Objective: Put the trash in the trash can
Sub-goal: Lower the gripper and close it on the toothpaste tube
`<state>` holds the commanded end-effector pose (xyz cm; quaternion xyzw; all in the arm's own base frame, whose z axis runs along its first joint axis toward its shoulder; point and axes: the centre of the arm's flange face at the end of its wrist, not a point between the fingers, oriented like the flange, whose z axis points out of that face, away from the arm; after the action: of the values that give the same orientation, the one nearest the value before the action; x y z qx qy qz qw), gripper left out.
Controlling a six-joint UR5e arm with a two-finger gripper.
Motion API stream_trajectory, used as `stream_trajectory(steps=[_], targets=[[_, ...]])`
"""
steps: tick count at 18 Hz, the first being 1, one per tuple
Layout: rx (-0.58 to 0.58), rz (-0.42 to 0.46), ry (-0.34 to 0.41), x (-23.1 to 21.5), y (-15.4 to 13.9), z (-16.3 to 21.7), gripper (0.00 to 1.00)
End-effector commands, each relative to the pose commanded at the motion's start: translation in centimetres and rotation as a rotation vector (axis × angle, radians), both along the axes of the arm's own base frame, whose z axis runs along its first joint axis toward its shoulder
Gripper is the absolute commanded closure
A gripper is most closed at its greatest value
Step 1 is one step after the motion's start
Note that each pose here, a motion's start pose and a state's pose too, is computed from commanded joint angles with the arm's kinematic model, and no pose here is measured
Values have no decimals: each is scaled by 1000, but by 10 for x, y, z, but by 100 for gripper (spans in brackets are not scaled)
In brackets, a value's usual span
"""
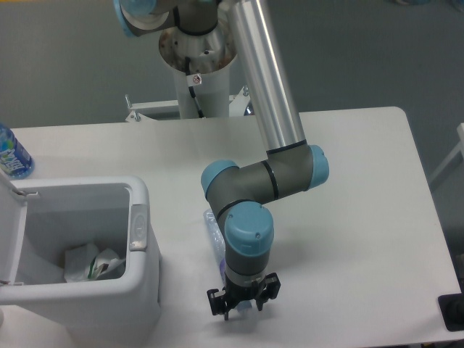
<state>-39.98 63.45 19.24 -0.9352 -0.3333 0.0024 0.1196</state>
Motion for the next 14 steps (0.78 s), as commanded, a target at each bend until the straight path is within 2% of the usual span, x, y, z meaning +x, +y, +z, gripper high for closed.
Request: stream_trajectory(steps=[6,8,10,14], targets=[[2,-1,5,-1,0,1,39],[-7,2,12,-1,-1,0,50],[-9,1,17,-1,-1,1,57],[-10,0,18,-2,-1,1,65]])
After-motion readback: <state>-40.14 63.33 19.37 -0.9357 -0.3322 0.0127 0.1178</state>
